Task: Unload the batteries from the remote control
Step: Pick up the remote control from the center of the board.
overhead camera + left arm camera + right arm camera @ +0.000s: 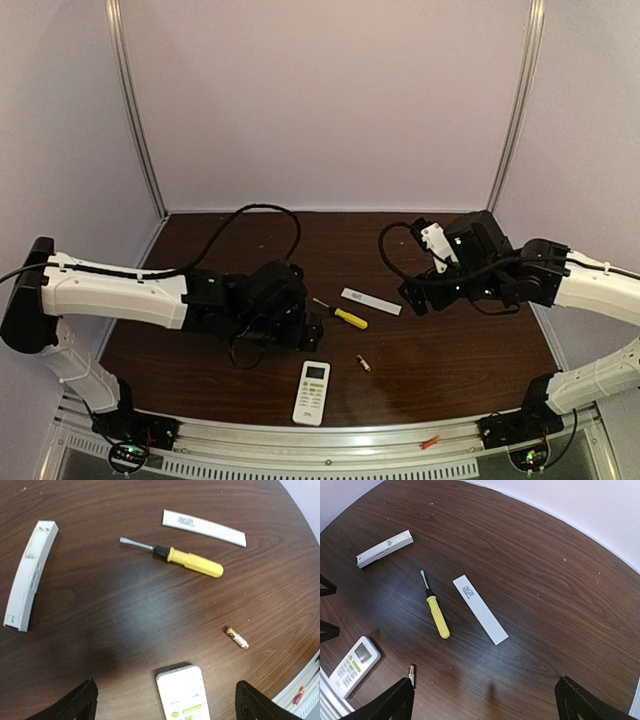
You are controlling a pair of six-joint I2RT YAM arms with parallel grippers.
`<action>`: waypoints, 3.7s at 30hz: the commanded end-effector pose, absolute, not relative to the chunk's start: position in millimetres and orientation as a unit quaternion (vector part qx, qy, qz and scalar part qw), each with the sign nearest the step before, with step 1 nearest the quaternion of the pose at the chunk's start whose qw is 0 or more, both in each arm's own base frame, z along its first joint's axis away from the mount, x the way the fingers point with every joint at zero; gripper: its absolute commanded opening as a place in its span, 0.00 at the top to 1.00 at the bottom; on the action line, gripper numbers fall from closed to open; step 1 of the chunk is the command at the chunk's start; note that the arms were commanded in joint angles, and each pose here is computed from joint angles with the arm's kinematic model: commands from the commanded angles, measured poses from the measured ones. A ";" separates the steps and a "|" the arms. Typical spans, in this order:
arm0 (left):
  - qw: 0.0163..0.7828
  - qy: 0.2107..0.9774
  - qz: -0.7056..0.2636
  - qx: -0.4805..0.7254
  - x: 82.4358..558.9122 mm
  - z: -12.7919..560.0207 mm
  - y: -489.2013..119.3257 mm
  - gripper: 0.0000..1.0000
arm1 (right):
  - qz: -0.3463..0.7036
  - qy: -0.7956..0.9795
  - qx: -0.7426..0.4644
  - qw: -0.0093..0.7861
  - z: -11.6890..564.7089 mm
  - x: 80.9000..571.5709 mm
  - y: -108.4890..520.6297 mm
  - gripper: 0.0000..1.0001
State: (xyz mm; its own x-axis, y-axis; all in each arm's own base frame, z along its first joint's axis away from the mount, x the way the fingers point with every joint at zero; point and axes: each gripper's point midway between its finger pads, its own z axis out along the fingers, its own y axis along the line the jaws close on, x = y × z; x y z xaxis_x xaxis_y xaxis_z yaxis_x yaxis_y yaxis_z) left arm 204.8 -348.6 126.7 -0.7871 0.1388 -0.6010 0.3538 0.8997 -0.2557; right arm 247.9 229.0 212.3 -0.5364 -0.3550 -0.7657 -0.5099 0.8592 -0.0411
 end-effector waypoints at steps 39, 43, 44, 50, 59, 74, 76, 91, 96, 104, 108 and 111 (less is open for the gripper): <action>0.135 0.981 -0.071 0.120 135.3 36.9 -377.8 0.08 | 0.093 0.909 -0.239 0.329 184.0 227.2 220.8 0.00; 0.124 0.983 -0.066 0.121 130.8 27.8 -382.5 0.09 | 0.089 0.908 -0.246 0.327 181.3 226.6 220.1 0.00; 0.121 0.983 -0.061 0.120 129.6 25.9 -382.6 0.10 | 0.088 0.907 -0.248 0.327 181.2 226.9 220.4 0.00; 0.107 0.987 -0.035 0.114 127.1 15.4 -377.2 0.14 | 0.084 0.905 -0.260 0.327 180.5 229.0 223.5 0.00; 0.100 0.989 -0.015 0.112 125.6 8.5 -372.4 0.29 | 0.080 0.904 -0.266 0.326 180.0 229.7 223.2 0.00; 0.142 0.981 -0.029 0.126 143.1 43.8 -377.1 0.49 | 0.087 0.904 -0.249 0.337 189.1 235.8 227.2 0.00; 0.153 0.979 -0.034 0.129 148.3 51.4 -377.1 0.49 | 0.087 0.904 -0.247 0.339 192.1 237.8 228.5 0.00; 0.245 0.957 -0.083 0.132 205.2 126.6 -358.1 0.50 | 0.132 0.885 -0.249 0.371 233.6 243.0 238.4 0.00; 0.302 0.934 -0.144 0.129 230.9 164.7 -355.7 0.50 | 0.186 0.858 -0.270 0.395 261.4 235.8 244.5 0.00; 0.400 0.867 -0.275 0.109 271.8 241.8 -345.4 0.50 | 0.312 0.805 -0.309 0.398 312.0 212.8 269.6 0.00; 0.436 0.831 -0.326 0.114 284.8 274.0 -339.9 0.50 | 0.378 0.771 -0.326 0.396 338.8 200.8 283.2 0.00; 0.449 0.805 -0.364 0.133 287.7 294.2 -345.1 0.50 | 0.421 0.747 -0.331 0.393 357.6 195.1 290.5 0.00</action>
State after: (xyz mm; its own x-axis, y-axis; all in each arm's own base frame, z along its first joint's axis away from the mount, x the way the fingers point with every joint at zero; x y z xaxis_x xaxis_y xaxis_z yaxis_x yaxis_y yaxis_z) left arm 281.6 -323.5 238.3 -0.6726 -0.0488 -0.7384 0.3785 0.8347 -0.4000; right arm 211.7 274.9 317.4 -0.5023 -0.2277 -0.8342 -0.7557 0.5845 0.2954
